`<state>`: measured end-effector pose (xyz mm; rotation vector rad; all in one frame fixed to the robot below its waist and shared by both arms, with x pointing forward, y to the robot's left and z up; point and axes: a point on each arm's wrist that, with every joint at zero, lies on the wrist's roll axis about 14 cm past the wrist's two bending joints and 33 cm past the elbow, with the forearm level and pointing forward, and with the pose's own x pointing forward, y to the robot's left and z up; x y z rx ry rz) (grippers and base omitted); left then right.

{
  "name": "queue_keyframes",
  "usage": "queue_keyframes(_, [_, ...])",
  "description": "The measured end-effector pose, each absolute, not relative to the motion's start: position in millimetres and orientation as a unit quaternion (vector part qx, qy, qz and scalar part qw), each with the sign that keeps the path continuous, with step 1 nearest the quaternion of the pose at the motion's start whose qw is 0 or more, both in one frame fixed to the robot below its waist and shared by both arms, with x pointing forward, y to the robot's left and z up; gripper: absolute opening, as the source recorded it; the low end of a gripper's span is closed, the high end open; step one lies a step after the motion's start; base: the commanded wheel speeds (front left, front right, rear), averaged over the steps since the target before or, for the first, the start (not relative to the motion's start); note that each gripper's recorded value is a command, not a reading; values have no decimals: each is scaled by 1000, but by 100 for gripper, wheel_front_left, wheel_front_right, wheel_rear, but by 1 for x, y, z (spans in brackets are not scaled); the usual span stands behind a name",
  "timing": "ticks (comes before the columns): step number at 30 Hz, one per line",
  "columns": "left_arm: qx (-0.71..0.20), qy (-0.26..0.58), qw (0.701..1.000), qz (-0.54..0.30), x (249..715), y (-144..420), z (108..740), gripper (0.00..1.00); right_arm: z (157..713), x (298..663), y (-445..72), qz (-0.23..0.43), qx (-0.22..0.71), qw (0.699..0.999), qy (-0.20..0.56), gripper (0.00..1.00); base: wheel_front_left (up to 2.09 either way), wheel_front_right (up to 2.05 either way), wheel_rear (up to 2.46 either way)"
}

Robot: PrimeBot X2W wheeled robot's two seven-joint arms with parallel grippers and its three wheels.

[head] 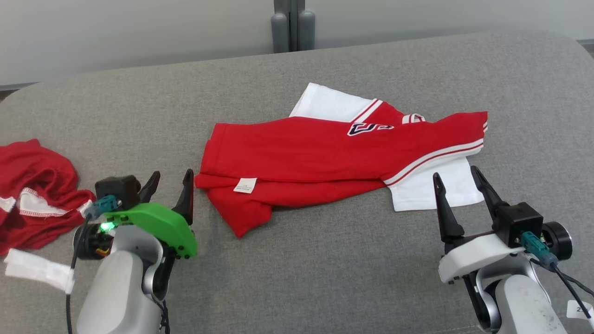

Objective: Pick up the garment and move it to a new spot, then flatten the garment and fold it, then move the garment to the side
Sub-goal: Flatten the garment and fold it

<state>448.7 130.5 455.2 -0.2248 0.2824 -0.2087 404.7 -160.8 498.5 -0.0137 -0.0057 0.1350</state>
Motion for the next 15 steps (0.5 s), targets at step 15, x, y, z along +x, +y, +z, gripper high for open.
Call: queue_keyframes(15, [-96, 268, 948, -144, 486, 86, 409, 100, 476, 408, -178, 42, -4, 999, 25, 100, 0, 0, 0])
